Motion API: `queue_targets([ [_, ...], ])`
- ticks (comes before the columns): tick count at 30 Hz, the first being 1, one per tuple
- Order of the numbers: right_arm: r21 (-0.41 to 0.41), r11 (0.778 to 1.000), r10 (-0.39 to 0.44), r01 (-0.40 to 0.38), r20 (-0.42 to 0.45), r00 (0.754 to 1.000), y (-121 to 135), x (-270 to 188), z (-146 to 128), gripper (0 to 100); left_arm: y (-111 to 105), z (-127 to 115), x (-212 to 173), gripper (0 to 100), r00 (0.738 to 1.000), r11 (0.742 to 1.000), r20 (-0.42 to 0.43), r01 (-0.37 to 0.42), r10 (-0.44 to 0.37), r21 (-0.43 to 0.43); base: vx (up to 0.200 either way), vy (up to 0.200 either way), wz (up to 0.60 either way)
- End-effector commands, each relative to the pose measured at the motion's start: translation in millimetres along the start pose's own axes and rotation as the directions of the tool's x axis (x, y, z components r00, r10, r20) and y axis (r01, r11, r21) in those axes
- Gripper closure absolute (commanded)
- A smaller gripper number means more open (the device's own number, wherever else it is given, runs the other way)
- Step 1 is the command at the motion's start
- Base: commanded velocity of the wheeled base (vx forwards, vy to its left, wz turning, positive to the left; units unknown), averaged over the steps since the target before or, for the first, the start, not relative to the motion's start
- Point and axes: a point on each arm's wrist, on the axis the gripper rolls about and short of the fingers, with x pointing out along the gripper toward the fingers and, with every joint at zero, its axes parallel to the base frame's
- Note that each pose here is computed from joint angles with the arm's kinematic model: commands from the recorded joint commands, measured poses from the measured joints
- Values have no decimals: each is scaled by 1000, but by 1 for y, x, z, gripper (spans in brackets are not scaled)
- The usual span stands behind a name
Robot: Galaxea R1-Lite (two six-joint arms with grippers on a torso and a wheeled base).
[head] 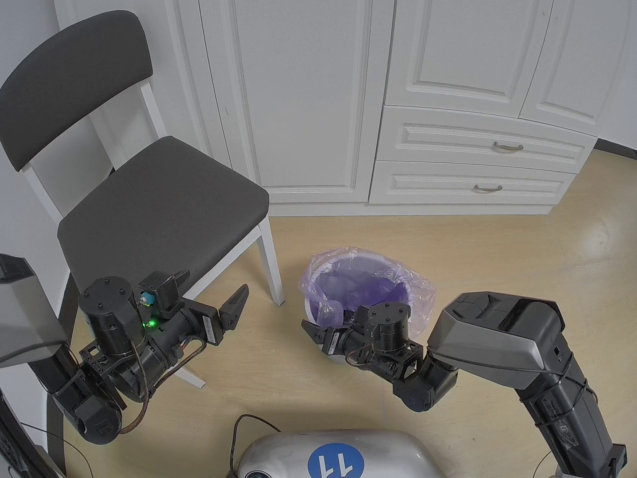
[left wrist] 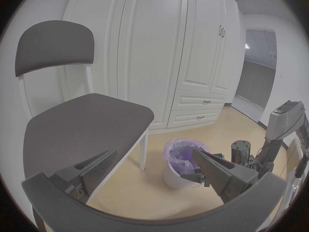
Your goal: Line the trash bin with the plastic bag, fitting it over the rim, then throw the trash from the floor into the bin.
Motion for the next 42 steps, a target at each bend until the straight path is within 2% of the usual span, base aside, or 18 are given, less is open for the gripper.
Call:
queue_targets([
  [1,-2,1000,3,-3,-8,1000,0,2,-5,100,0,-1,1,0,1000,1000,-3,1,-1,0,0,0,0],
  [10,-5,1000,29,-28,28,999,8,6,4,100,0,-3,3,0,1000,1000,-10,-3,3,1,0,0,0],
  [12,-8,999,47,-47,27,999,17,3,5,100,0,-3,4,0,1000,1000,-7,-3,3,1,0,0,0],
  [17,-23,995,101,-102,-39,994,44,2,-14,100,0,-4,5,0,1000,1000,-12,-4,4,0,0,0,0],
  [20,-28,994,102,-104,-81,992,49,1,-24,100,0,-4,5,0,1000,1000,-12,-4,4,0,0,0,0],
  [23,-36,997,60,-67,-181,982,52,1,-30,100,0,-5,5,0,1000,1000,-13,-4,4,0,0,0,0],
  [24,-36,997,57,-65,-182,982,52,2,-29,100,0,-5,5,0,1000,1000,-13,-4,4,0,0,0,0],
  [25,-33,998,40,-49,-225,974,52,6,-26,100,0,-5,6,0,1000,1000,-13,-4,4,0,0,0,0],
  [28,-34,999,-1,-9,-281,960,51,15,-18,100,0,-6,6,0,1000,1000,-18,-4,4,1,0,0,0],
  [35,-76,994,-101,80,-334,937,39,40,-15,100,1,-5,7,0,1000,1000,-13,-10,10,-2,0,0,0],
  [36,-83,992,-119,96,-353,928,38,44,-12,100,2,-4,6,0,1000,1000,-10,-12,12,-4,0,0,0],
  [42,-95,990,-131,102,-378,917,45,58,-9,100,2,-2,7,0,1000,1000,-1,-13,13,-7,0,0,0],
])
